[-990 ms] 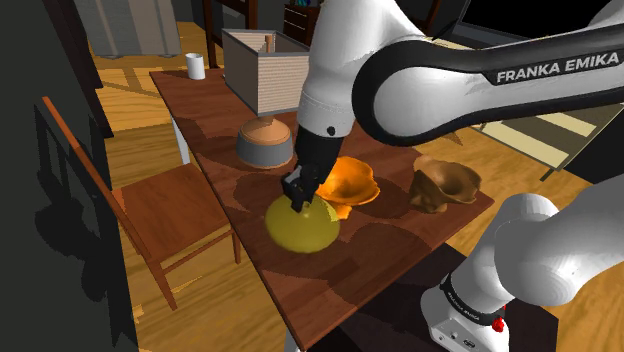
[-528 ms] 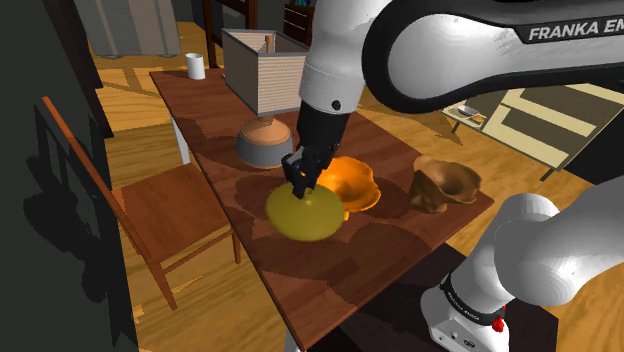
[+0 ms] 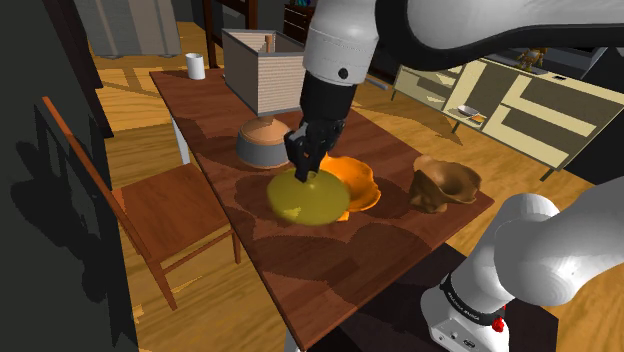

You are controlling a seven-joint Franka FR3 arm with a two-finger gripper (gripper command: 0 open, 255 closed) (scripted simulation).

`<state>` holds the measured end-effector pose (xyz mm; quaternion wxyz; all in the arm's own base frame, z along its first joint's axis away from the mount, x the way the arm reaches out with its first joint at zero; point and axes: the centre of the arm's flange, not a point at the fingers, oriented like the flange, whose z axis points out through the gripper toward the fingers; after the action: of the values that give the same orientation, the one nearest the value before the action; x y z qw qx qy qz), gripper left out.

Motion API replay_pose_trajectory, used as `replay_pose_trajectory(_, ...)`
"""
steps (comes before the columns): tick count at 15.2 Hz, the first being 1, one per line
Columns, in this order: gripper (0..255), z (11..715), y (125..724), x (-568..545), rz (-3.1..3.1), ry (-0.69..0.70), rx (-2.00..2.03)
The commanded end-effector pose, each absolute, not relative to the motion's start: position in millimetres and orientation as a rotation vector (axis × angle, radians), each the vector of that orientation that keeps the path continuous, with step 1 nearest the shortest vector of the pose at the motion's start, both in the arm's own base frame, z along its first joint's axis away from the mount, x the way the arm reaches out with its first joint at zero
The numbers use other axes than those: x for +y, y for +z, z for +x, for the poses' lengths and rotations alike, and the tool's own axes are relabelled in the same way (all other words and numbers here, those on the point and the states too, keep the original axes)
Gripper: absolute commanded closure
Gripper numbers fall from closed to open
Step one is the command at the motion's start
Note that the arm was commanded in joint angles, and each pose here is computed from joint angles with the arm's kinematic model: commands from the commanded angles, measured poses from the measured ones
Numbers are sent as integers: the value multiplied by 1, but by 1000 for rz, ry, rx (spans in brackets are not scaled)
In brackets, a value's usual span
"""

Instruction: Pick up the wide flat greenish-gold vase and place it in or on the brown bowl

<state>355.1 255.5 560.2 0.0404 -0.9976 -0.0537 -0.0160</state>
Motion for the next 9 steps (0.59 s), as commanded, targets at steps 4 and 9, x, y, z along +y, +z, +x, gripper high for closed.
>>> replay_pose_trajectory(4,255,355,589,256,-3056,-49,-164)
replay_pose_trajectory(9,255,355,615,256,-3056,-49,-164)
